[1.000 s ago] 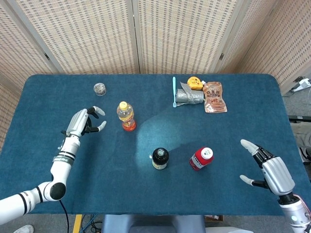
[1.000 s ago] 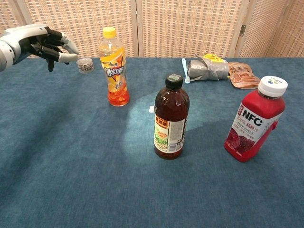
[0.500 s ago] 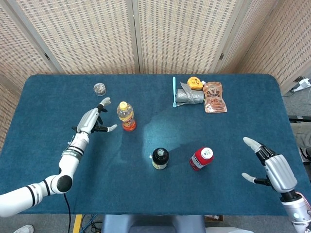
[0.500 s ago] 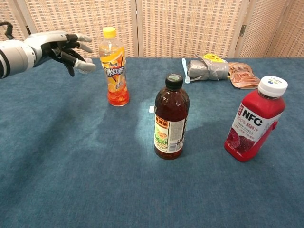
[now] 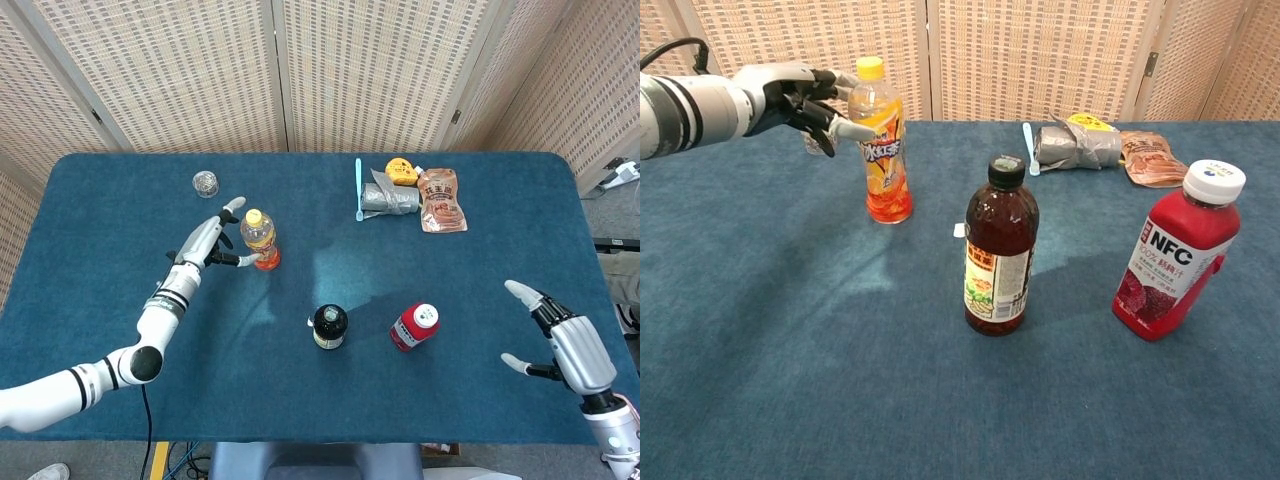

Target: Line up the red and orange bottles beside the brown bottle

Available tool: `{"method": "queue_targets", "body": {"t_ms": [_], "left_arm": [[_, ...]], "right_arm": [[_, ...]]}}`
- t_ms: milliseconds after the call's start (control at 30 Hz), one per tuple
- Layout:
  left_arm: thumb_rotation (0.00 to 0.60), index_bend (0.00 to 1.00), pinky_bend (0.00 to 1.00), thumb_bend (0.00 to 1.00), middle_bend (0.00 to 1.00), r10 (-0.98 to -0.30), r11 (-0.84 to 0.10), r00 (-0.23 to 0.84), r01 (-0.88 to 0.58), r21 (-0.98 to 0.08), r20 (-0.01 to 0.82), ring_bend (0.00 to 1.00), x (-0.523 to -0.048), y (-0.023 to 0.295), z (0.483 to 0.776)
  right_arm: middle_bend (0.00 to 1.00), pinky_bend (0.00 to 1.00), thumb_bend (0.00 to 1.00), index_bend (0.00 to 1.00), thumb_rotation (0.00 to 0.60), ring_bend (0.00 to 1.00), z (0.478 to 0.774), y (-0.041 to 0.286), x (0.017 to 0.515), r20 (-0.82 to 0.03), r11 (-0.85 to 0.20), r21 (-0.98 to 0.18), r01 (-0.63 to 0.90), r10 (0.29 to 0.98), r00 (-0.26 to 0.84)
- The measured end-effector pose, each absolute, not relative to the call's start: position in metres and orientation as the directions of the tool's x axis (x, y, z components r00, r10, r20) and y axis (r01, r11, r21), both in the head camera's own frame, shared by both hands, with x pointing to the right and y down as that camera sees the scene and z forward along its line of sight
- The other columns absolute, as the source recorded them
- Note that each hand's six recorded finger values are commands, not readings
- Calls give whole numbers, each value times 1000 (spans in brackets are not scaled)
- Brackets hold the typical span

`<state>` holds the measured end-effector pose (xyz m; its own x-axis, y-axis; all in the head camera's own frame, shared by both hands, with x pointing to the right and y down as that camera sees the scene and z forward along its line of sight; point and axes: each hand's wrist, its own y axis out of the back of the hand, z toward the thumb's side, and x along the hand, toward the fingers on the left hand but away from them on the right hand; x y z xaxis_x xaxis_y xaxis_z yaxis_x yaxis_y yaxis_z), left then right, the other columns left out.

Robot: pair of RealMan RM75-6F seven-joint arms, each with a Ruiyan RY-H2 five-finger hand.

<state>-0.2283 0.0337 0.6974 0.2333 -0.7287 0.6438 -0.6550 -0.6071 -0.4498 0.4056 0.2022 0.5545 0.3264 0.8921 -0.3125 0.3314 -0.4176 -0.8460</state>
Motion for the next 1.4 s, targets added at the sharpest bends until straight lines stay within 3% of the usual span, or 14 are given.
{"method": "queue_targets", "body": {"t_ms": [567,767,1067,1400], "left_arm": [[600,85,394,93,60,-702,-596,249,-718,-359,668,161,-202,28,706],[600,186,394,92,143,-713,-569,225,-739,-361,664,175,-202,26,709],[600,400,394,93,341,-745,-520,172,-756,-398,645,278,-203,24,709],[600,459,402,93,381,-752,-515,168,-753,-409,637,304,-204,26,705]], "right_arm": [[177,427,0,122,600,189,550,199,411,-301,-404,-845,350,901,314],[179,427,0,122,600,189,549,198,412,-299,-402,-844,354,902,311],[184,427,0,122,600,189,549,197,413,-298,-401,-844,357,903,310],[184,427,0,122,600,189,548,198,412,-297,-401,-843,358,902,312]]}}
